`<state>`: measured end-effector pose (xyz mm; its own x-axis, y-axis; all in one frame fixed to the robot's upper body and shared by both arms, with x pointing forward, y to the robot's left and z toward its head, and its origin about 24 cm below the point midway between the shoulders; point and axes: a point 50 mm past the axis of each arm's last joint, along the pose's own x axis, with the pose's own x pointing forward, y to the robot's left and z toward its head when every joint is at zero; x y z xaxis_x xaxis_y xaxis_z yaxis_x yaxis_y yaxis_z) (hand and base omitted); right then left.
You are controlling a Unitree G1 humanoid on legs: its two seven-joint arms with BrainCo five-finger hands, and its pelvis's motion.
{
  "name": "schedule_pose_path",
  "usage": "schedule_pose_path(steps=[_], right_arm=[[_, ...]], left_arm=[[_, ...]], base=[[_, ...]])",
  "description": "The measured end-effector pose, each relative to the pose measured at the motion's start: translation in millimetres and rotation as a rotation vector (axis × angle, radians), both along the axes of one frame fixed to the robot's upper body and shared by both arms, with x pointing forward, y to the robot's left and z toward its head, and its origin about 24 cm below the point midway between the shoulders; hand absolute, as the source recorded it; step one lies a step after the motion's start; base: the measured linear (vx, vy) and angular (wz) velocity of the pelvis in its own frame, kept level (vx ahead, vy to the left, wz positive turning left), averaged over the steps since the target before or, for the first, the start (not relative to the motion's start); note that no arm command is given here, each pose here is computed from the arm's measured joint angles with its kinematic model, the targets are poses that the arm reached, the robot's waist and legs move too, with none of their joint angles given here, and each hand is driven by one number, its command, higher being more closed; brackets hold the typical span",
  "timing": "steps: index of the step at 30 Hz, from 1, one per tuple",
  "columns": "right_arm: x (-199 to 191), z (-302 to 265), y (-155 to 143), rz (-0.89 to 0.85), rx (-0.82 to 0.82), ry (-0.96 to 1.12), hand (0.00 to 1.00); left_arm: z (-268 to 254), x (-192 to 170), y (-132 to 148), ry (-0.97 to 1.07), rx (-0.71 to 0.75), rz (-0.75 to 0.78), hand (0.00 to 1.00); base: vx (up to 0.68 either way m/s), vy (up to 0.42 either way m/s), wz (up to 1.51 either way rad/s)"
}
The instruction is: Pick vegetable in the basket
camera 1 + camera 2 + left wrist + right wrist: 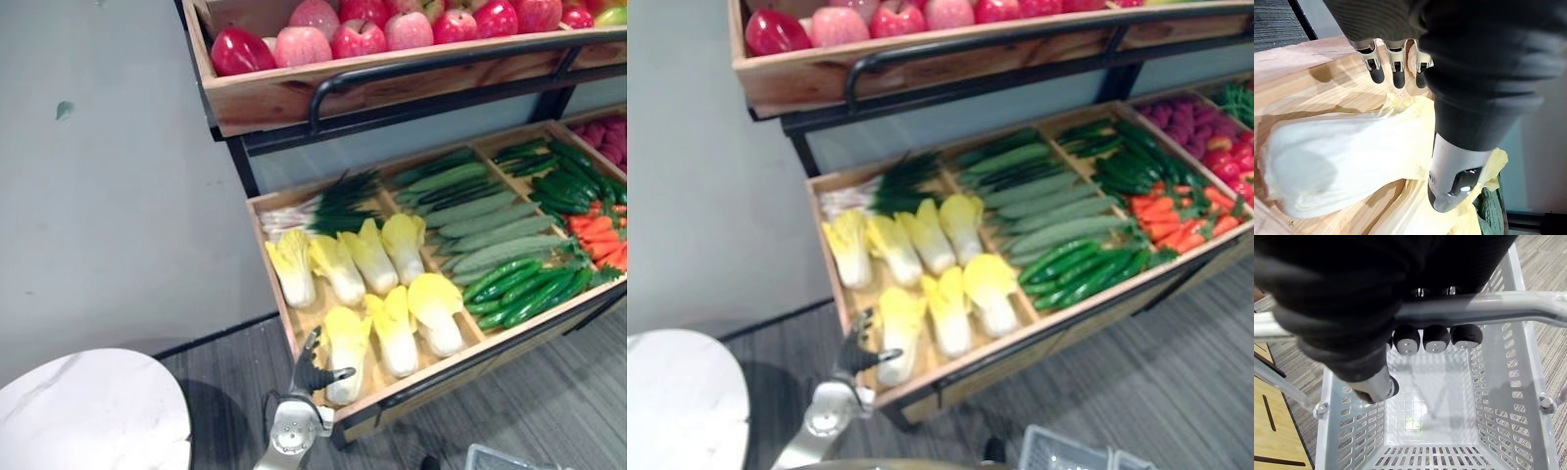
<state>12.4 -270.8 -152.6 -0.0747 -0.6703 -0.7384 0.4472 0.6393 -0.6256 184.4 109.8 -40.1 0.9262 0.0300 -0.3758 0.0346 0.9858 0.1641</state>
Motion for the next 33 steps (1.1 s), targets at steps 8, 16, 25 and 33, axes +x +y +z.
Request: schedule_pose_path(steps=[8, 16, 25, 33], right_arm=[[0.5, 0.0, -0.1, -0.001, 0.0, -0.001, 1.0], [6.7, 0.2, 0.1, 0.0, 0.001, -0.013, 1.0], [7.7, -1.0, 2.0, -0.002, 0.009, -0.005, 1.0], [10.0, -2.0, 4.1, -0.004, 0.018, 0.002, 1.0]], left_arm=[[-8.6, 4.0, 1.6, 0.04, 0.024, 0.001, 0.0], [-15.8, 33.3, 7.7, 0.068, 0.087, 0.093, 0.0], [-9.2, 54.0, 27.4, 0.041, 0.126, 0.247, 1.0], [-11.4, 58.5, 31.3, 0.051, 0.155, 0.252, 1.0]], base=[[0.03, -0.013, -0.06], [0.02, -0.023, -0.15], [0.02, -0.031, -0.19], [0.01, -0.029, -0.03]])
